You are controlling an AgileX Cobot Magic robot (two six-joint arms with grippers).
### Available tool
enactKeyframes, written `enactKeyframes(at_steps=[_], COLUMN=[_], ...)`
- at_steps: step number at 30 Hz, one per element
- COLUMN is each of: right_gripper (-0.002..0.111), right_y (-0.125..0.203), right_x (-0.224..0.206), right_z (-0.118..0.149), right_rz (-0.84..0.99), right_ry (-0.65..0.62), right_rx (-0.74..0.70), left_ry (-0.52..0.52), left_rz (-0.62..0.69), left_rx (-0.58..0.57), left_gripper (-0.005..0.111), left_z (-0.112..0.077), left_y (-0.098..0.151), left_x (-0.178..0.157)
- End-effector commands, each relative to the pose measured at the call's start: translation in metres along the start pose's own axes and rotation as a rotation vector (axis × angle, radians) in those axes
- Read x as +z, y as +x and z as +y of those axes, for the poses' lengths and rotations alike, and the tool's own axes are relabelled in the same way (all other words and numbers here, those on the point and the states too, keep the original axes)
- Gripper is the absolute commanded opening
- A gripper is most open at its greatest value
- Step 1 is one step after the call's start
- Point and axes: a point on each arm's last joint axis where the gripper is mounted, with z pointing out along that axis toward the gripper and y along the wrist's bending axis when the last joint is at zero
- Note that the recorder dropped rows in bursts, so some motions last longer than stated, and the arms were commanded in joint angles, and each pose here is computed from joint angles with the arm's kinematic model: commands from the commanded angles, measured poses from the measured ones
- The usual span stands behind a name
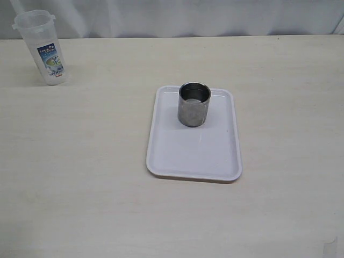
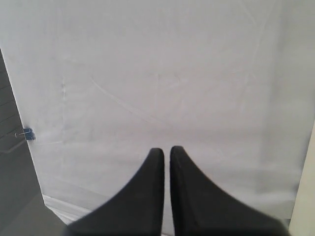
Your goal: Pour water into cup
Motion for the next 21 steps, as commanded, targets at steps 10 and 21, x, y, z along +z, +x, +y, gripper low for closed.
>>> enactKeyframes(at_steps=[10,21], right_gripper=[0.004,0.004], right_y=[-0.001,-0.001], right_x=[0.0,-0.002], right_z=[-0.001,-0.016], right_rz=[-0.014,-0.017], right_ry=[0.007,0.165], right_rx=[-0.012,-0.011], left_ry=[0.004,0.004], left_rz=[-0.006,-0.008], left_rx=[0.0,0.0], left_gripper=[0.0,0.0], left_z=[0.0,0.0], left_y=[0.0,0.0], left_x=[0.0,0.0])
